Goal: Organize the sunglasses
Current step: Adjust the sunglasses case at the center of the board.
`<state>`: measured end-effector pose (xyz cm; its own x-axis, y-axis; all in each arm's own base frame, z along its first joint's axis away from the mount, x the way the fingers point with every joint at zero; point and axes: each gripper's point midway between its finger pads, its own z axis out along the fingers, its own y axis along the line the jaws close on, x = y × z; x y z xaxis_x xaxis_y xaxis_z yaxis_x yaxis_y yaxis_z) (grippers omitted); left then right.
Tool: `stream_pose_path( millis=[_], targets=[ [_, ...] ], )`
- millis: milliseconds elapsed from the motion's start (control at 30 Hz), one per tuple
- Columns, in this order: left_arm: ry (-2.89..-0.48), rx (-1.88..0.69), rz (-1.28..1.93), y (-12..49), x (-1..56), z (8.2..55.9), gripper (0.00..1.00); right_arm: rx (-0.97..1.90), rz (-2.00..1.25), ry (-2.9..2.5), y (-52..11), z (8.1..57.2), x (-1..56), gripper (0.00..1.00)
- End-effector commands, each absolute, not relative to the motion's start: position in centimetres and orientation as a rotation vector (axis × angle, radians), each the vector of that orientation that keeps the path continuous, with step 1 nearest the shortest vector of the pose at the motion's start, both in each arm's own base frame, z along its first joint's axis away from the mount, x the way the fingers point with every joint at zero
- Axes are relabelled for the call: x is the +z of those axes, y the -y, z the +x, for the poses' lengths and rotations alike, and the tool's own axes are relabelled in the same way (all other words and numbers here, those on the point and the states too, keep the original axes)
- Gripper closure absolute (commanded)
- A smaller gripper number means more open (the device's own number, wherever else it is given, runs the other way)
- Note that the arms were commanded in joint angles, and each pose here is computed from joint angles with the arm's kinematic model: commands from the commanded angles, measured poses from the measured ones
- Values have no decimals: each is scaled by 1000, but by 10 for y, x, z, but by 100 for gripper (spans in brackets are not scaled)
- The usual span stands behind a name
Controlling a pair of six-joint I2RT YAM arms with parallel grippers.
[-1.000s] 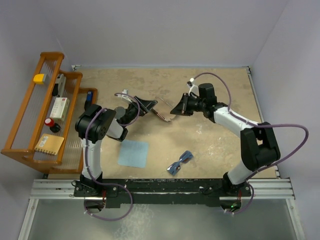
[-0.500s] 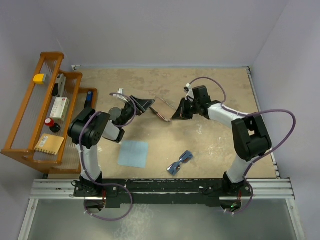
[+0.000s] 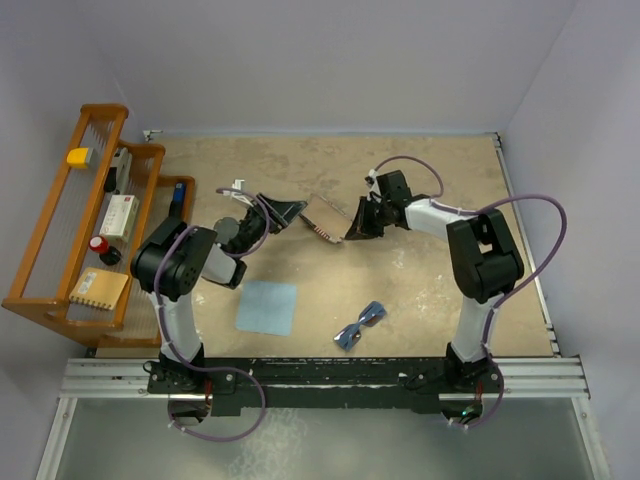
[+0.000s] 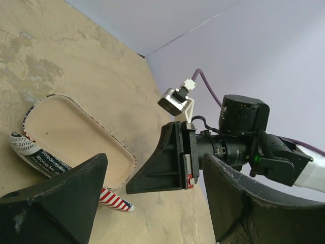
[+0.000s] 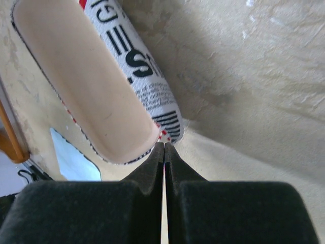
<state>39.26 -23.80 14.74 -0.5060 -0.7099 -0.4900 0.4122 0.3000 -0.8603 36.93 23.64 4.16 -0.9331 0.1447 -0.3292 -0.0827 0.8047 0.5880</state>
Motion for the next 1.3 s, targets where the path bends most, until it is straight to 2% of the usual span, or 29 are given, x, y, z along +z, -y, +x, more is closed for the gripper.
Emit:
stream_pose_path(
  millis=[0,267,900,1267],
  targets=[
    [-1337,-1465,-159,231,209,379,27,827,54,-2586,-234,394,51,100],
    [-1339,-1473,-150,232,210,377,27,785,74,-2567,-227,416,51,100],
    [-1347,-1481,-137,234,209,375,27,779,56,-2559,-226,434,49,100],
    [-1367,-1443,-122,231,208,375,27,700,76,-2438,-210,429,91,98]
  ],
)
